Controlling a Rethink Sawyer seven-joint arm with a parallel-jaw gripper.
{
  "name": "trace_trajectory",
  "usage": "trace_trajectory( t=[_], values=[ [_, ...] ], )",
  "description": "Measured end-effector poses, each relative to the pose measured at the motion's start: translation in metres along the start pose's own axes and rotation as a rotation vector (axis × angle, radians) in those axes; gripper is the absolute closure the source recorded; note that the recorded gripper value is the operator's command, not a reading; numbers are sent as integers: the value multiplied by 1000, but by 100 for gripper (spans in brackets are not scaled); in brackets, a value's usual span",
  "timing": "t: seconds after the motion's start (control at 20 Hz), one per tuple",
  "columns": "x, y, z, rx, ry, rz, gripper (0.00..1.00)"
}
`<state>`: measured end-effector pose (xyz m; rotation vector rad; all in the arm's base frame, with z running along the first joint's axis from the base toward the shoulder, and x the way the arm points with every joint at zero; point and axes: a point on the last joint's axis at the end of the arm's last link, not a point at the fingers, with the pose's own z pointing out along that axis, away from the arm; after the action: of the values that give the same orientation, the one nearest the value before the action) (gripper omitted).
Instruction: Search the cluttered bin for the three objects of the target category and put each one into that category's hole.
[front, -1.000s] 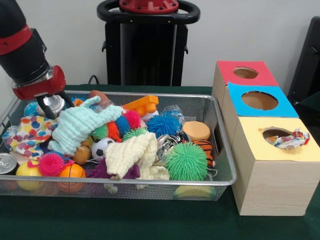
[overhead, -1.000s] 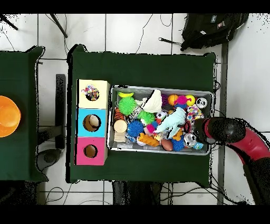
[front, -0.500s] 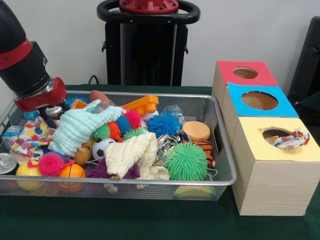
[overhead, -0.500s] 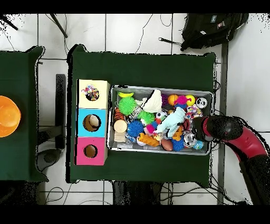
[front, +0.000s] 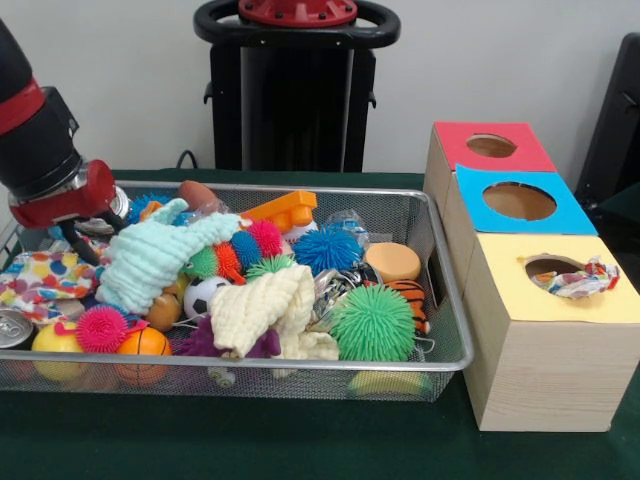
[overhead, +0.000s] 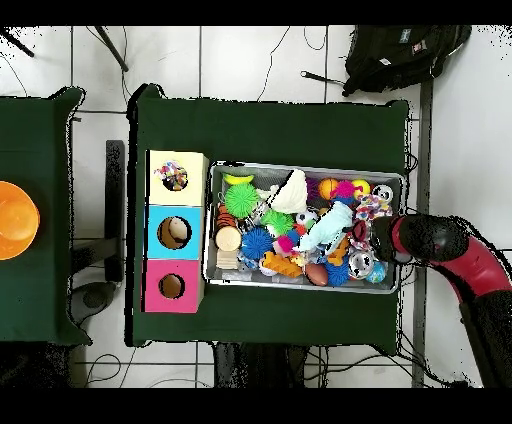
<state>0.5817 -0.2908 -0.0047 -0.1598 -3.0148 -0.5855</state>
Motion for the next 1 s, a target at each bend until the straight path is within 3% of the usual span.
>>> trace_trajectory(
  t=[1.0],
  values=[
    [-23, 6, -73, 70, -36, -37, 0]
  ],
)
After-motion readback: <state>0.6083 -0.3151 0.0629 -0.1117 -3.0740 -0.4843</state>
